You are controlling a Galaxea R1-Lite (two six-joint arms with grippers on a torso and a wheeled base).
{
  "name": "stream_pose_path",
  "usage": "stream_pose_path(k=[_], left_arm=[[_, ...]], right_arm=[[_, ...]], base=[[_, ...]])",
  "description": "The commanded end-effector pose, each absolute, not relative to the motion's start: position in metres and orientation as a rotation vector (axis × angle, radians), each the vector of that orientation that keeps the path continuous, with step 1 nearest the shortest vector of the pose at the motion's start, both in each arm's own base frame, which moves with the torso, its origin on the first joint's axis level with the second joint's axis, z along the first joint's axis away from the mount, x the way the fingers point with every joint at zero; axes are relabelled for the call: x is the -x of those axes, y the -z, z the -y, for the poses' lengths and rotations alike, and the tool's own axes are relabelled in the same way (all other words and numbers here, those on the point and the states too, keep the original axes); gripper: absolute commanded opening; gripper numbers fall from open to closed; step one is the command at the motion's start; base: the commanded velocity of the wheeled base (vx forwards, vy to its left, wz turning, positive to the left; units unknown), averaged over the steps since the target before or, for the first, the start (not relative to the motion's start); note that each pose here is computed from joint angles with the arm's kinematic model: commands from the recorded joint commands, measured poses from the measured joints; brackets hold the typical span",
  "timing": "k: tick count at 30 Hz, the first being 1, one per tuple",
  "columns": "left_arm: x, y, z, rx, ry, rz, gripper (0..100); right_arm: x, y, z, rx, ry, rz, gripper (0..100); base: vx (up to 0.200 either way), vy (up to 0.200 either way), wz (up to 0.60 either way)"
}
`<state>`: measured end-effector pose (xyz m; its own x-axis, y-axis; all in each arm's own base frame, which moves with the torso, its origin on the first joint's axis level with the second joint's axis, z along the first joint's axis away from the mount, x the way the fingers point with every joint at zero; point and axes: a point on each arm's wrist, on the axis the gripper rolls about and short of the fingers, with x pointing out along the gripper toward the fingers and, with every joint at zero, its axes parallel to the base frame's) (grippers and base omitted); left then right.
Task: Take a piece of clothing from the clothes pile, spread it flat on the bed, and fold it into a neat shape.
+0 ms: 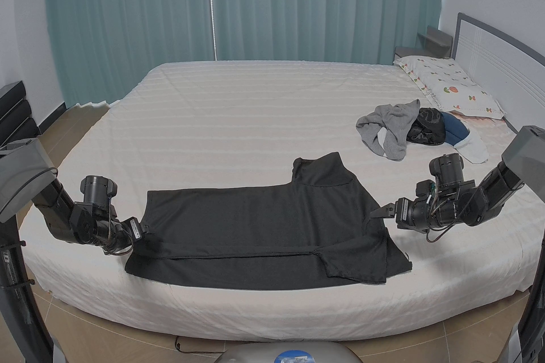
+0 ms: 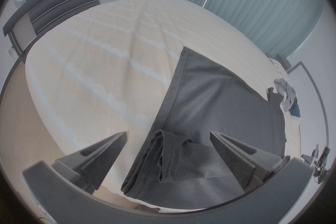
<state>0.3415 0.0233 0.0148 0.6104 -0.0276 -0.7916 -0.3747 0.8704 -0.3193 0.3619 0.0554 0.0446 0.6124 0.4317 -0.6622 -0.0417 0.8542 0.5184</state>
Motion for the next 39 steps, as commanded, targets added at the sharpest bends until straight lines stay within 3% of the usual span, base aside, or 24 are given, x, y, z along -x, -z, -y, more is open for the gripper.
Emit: stream_pose_path(k=[1, 9, 19, 30, 39], left_arm=[[-0.325, -0.039, -0.027, 0.553, -0.180, -0.855, 100], [-0.303, -0.058, -0.025, 0.775, -0.187, -0.833, 100], [-0.290, -0.047, -0.017, 0.841, -0.164, -0.914, 100], [-0.264, -0.029, 0.022, 0.762, -0.097, -1.065, 100], [-0.270, -0.025, 0.021, 0.781, -0.127, -1.065, 100]], right_arm=[[-0.341, -0.058, -0.054, -0.534, -0.274, -0.879, 100], [-0.317, -0.057, -0.051, -0.686, -0.262, -0.881, 100], [-0.305, -0.044, -0.054, -0.893, -0.319, -0.822, 100], [-0.294, -0.034, -0.064, -0.890, -0.327, -0.883, 100], [-0.294, -0.032, -0.065, -0.885, -0.328, -0.891, 100]], base=[[0.000, 0.000, 0.00], [0.050, 0.000, 0.00], [0.140, 0.000, 0.00], [0.000, 0.000, 0.00], [0.000, 0.000, 0.00]])
